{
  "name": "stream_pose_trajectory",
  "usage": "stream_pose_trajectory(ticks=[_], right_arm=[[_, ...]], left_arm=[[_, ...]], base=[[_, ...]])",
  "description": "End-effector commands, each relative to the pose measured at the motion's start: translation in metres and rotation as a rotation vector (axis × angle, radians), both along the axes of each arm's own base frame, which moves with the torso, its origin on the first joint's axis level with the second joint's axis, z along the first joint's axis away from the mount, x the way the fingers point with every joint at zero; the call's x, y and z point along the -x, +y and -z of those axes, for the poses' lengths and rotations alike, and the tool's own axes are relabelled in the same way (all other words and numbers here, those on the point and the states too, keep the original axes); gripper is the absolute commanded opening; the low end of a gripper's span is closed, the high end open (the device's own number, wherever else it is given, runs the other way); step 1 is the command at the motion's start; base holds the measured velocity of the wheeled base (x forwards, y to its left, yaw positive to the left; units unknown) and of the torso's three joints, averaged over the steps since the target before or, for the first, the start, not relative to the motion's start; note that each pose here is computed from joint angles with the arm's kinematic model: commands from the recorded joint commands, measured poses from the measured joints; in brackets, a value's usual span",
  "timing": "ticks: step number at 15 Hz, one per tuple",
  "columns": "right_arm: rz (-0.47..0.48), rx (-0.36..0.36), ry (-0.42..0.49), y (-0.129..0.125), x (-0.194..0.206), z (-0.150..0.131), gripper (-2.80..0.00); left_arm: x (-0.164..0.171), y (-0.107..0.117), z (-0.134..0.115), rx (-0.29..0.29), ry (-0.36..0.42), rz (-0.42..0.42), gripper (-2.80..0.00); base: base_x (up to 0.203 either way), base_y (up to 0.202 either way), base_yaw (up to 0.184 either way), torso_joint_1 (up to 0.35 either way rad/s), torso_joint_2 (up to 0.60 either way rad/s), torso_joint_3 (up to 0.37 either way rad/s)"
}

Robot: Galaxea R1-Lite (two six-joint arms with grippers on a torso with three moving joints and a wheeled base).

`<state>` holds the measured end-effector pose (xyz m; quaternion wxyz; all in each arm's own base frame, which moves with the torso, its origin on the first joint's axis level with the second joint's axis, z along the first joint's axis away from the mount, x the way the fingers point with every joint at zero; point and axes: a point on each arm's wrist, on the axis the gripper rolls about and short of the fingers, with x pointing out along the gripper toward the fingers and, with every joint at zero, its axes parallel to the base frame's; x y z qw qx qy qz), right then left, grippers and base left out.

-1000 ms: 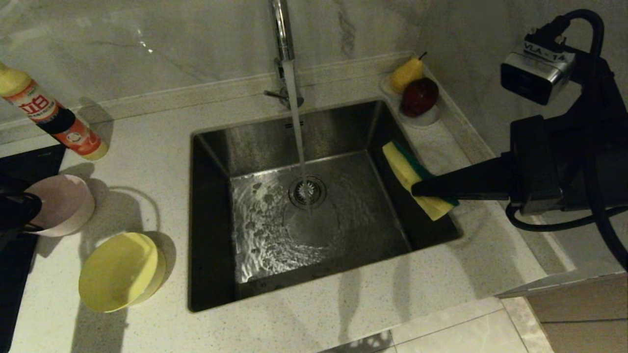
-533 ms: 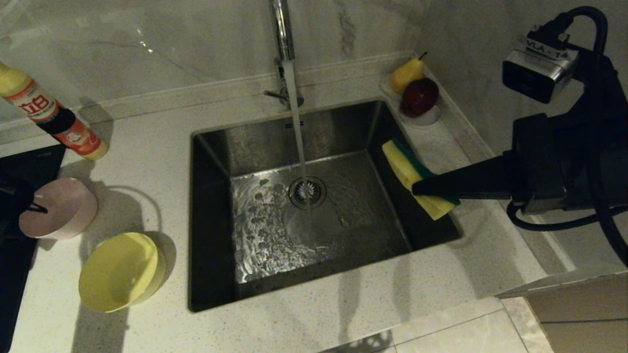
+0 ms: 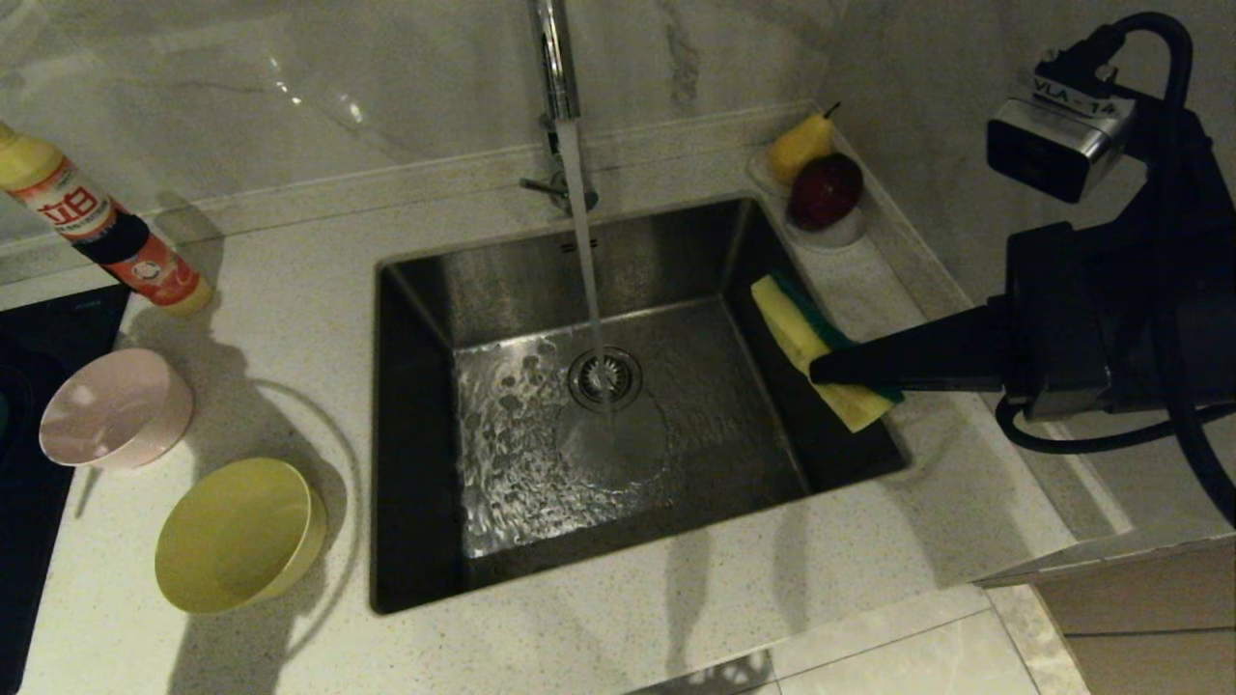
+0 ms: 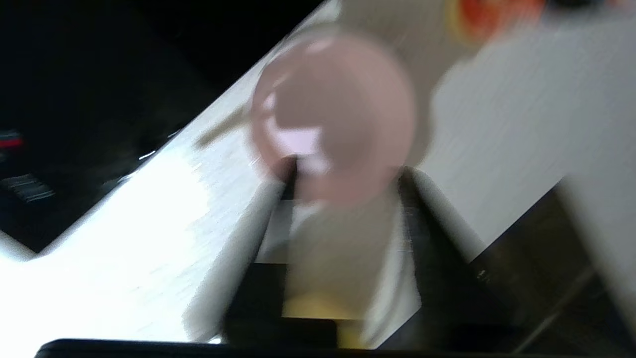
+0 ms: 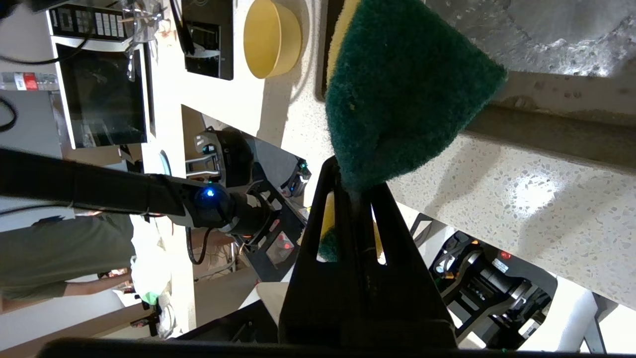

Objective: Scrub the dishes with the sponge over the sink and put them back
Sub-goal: Place the bowl on the table

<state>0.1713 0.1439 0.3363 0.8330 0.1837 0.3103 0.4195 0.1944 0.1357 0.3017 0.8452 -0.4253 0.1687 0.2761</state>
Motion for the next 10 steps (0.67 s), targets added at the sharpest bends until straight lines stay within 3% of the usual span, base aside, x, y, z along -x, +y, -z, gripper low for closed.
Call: stream_pose_trajectory(ticks=[1,6,8,9,10], right_arm=[[0.000,0.006,0.011,0.002,-0.002,0.002,-2.80],[0.002,0.013,0.020,0.003,-0.004,0.005,-2.80],[0.003,0.012,0.018,0.003,-0.004,0.005,-2.80],[0.003,0.012,0.018,0.003,-0.004,0.005,-2.80],[0.003,0.012,0.018,0.003,-0.004,0.005,-2.80]], left_arm=[[0.018,-0.018,-0.006,-0.071,0.060,0.085,-2.80],[0.019,-0.055,0.027,-0.132,0.233,0.368,-2.80],[0.018,-0.059,0.044,-0.131,0.290,0.426,-2.80],[0.017,-0.059,0.048,-0.127,0.302,0.430,0.00],[0.017,-0.059,0.050,-0.124,0.308,0.432,0.00]], base=[[0.000,0.000,0.000,0.000,0.00,0.000],[0.000,0.000,0.000,0.000,0.00,0.000],[0.000,0.000,0.000,0.000,0.00,0.000],[0.000,0.000,0.000,0.000,0.00,0.000],[0.000,0.000,0.000,0.000,0.00,0.000]])
